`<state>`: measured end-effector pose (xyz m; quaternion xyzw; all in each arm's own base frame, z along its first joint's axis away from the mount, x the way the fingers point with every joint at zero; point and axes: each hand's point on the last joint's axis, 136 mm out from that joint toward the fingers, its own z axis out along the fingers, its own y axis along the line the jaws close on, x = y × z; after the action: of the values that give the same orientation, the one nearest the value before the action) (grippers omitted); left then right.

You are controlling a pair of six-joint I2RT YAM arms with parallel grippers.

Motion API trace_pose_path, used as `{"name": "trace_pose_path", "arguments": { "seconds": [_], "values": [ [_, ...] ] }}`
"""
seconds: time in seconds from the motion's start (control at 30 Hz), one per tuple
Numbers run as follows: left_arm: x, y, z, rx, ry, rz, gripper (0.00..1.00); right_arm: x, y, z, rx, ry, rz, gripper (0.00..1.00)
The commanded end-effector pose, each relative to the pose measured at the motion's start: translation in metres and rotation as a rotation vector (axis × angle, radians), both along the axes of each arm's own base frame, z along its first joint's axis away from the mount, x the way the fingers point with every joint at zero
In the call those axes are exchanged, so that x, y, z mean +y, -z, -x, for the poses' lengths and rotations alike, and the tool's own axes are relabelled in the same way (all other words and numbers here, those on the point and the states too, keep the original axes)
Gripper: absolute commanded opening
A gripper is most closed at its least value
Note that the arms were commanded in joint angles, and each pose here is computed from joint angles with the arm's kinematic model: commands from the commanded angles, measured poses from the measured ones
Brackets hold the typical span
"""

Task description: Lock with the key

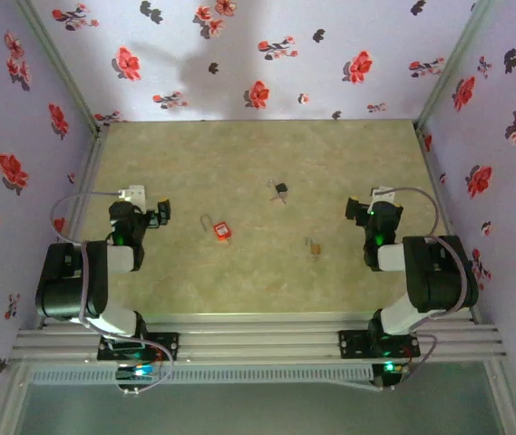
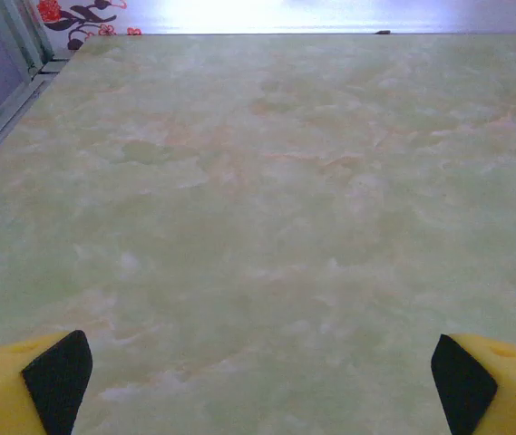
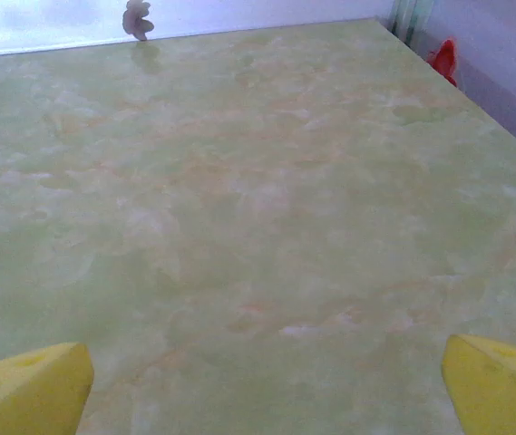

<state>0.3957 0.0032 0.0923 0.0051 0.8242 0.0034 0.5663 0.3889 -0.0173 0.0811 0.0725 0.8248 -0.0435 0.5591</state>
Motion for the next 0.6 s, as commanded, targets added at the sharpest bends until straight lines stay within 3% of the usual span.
{"name": "trace_pose_path", "arguments": {
  "seconds": [0.0, 0.57],
  "values": [
    [0.000, -0.001, -0.001, -0.017, 0.016, -0.020, 1.00, -0.001, -0.006, -0.006, -0.018, 0.003, -0.021, 0.99],
    [0.010, -0.002, -0.003, -0.010, -0.048, -0.019, 1.00, -0.001, -0.006, -0.006, -0.016, 0.002, -0.021, 0.99]
  ]
}}
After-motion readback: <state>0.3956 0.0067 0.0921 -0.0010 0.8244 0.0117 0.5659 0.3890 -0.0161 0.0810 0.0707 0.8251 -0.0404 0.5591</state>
